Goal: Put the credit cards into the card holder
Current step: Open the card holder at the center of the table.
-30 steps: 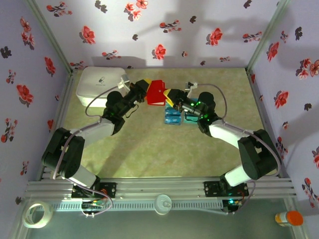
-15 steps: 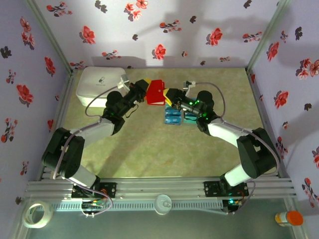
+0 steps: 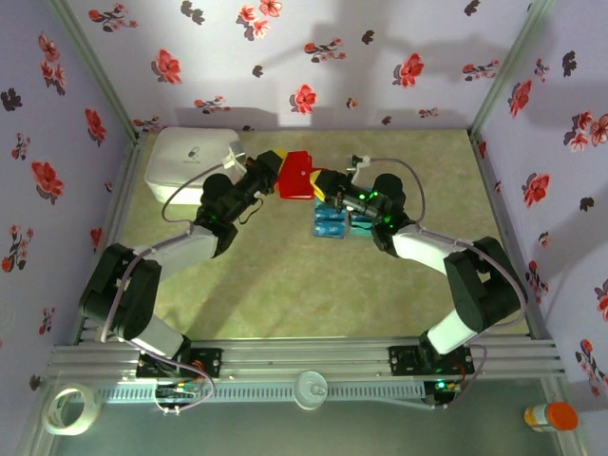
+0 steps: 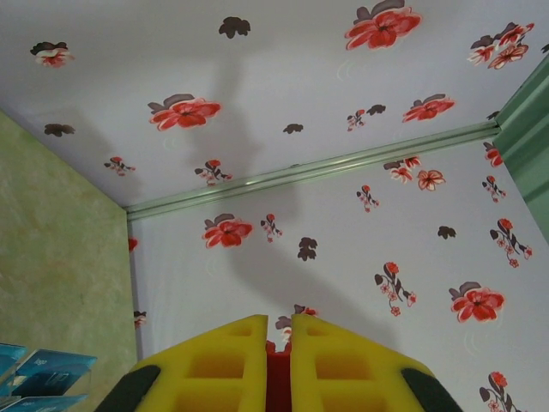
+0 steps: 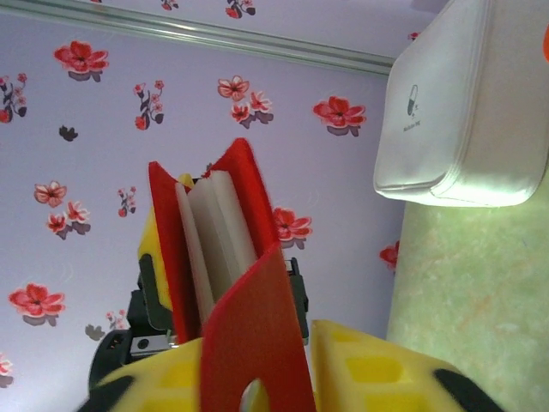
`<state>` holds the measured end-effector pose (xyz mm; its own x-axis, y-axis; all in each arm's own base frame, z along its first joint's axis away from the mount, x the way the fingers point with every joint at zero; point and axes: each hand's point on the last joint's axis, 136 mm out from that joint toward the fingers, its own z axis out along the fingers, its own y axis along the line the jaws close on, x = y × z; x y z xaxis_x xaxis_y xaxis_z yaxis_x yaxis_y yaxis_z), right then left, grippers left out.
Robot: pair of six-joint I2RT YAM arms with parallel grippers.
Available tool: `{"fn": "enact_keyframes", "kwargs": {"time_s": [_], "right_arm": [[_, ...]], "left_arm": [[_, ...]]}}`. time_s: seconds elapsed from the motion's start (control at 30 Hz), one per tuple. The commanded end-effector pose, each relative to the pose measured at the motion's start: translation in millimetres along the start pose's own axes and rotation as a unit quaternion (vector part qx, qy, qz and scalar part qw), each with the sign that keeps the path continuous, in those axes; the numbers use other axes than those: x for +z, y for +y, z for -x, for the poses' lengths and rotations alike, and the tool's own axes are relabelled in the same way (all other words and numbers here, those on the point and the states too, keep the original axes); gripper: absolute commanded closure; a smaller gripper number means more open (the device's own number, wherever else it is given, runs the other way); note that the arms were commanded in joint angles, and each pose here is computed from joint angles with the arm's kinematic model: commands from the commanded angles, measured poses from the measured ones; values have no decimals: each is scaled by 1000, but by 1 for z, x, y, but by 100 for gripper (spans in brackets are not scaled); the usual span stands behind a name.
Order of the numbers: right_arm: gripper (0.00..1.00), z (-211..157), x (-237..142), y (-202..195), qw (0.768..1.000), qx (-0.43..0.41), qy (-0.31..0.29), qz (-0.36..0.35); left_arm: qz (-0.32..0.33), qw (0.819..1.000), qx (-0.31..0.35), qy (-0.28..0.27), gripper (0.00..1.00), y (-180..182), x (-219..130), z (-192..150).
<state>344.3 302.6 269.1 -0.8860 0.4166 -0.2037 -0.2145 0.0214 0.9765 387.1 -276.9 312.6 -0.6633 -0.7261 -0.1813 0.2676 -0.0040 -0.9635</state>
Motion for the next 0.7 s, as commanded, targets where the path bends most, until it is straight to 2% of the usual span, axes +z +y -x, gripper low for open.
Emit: {"fn": "enact_keyframes", "kwargs": {"time_s": [0.0,0.1,0.37,0.43,0.5,0.63,0.67], "right_arm": [[86,-8,6,36,998,-28,25,56],[100,-9,6,38,997,-28,26,61],[100,-7,-2,30,998,-22,12,51],[100,-7,-4,26,999,-22,8,44],[100,-9,-8,19,999,-21,4,32],[100,-13,-15,5,1000,-20,-3,7],[100,-14,-17,2,1000,-20,-4,2]], "left_arm": [[-18,1000,4,10,100,-6,1,-6],[-16,1000,3,11,100,-3,1,-7],[-1,1000,13,10,98,6,-3,-7],[8,1000,20,8,84,10,-5,-5],[17,999,30,10,63,13,-9,-4],[46,998,49,13,38,24,-18,-3],[52,997,53,15,27,27,-21,-4]]}}
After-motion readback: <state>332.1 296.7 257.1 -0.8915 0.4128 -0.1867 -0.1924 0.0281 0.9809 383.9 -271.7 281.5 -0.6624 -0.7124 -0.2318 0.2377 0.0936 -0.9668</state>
